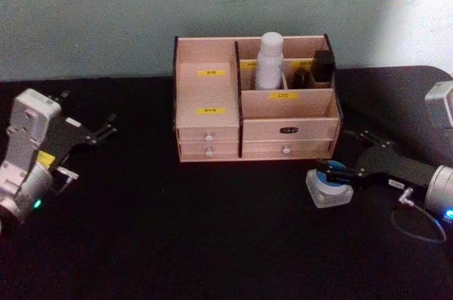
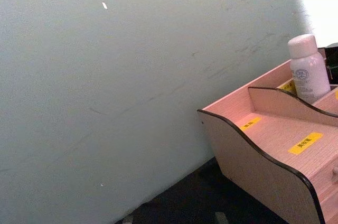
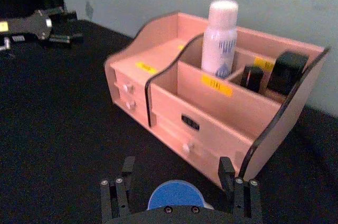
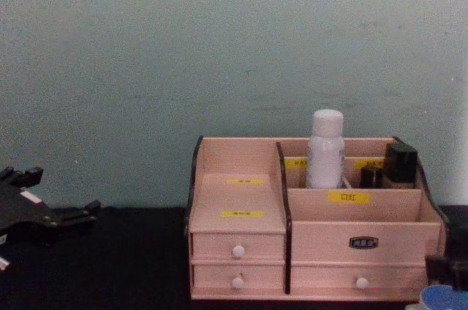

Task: Pick up the facial cleanser and watermelon frost from the table and place them into the tiered storage box.

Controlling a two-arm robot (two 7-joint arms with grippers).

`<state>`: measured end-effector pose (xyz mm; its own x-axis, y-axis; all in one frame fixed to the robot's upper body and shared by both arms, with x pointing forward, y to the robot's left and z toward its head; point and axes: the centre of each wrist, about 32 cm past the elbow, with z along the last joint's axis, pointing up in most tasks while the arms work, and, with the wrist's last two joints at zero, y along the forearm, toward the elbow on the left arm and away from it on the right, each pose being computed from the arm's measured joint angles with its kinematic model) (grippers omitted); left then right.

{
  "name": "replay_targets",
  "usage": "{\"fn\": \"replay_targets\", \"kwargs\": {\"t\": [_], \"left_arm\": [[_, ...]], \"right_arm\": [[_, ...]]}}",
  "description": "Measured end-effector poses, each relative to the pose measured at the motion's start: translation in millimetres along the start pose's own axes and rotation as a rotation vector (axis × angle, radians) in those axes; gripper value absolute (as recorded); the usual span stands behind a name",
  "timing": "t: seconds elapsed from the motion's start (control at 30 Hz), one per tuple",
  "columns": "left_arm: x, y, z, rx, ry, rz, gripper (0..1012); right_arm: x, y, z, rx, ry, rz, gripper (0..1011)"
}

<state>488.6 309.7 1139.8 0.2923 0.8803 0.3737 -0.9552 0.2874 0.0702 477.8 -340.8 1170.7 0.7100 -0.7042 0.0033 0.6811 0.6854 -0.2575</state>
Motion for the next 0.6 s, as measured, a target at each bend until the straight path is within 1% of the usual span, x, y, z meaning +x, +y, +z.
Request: {"fn": "replay_targets", "kwargs": {"t": [0.07, 0.2, 0.6], "left_arm": [[0.0, 0.0, 0.0, 0.000, 0.000, 0.000, 1001], [0.0, 0.0, 0.0, 0.000, 0.000, 0.000, 1001], [0.0, 0.0, 0.0, 0.000, 0.000, 0.000, 1002]], "right_arm": [[-0.7, 1.4, -3.4, -0.022, 0.014, 0.001, 1003], [-0.2, 3.8, -6.6, -0.045, 0.023, -0.003, 1002], [2.1, 11.0, -10.5, -0.100, 0.023, -0.018, 1003]]}}
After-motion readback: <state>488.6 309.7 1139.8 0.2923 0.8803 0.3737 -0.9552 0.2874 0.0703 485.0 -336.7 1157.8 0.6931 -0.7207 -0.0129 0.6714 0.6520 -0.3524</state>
